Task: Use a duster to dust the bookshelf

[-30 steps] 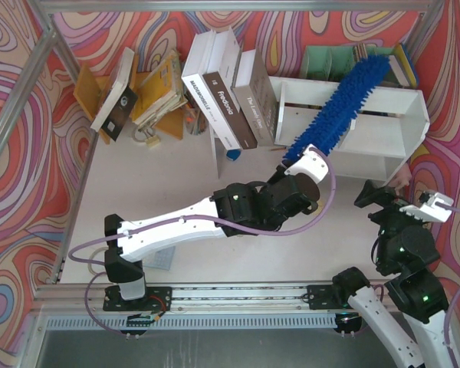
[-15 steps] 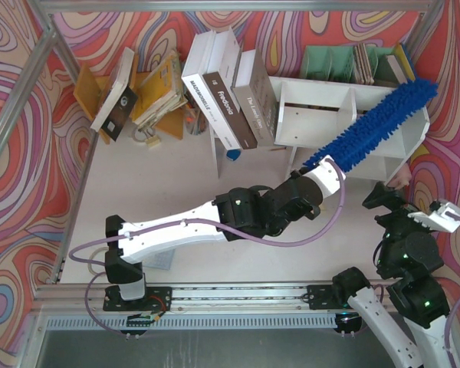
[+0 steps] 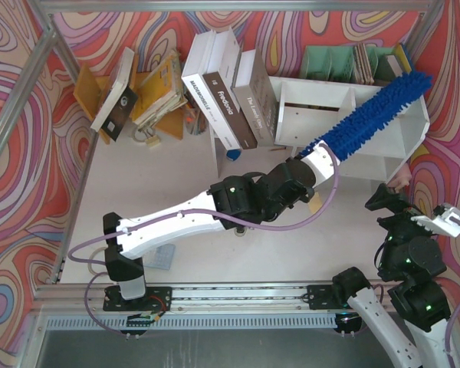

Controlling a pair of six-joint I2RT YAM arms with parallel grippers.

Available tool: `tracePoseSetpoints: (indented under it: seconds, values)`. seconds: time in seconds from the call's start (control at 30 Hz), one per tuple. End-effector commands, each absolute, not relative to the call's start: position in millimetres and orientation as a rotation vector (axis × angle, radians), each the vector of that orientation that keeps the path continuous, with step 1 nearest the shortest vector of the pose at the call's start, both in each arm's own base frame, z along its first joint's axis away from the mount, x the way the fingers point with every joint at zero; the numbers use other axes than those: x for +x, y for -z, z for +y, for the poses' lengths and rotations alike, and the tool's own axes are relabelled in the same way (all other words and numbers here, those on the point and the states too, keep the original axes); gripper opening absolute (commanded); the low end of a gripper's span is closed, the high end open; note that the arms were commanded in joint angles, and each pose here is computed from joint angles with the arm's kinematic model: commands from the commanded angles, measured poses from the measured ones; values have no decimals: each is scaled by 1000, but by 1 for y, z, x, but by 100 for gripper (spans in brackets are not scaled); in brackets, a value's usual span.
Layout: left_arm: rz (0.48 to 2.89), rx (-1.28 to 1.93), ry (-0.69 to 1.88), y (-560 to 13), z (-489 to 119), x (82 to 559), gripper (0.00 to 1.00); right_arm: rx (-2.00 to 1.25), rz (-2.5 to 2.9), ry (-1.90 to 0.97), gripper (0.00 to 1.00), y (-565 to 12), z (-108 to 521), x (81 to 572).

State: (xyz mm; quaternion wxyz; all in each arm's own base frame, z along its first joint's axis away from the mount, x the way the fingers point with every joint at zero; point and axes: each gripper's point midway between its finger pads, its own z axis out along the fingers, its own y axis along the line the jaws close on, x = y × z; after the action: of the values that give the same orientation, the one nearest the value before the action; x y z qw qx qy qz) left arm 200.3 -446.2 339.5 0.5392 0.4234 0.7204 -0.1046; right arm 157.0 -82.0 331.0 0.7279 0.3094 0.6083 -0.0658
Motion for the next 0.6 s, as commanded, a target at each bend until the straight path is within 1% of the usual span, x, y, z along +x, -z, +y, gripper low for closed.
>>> tracePoseSetpoints:
  seconds: [0.0, 0.33, 0.57]
  values:
    - [1675, 978, 307, -360, -454, 201, 0, 698, 1318, 135, 91, -334, -83, 157]
    - [1657, 1150, 387, -344, -468, 167, 0, 698, 1315, 139, 91, -334, -84, 157]
    - [1614, 1165, 450, -353, -460, 152, 0, 700, 1316, 143, 91, -333, -84, 157]
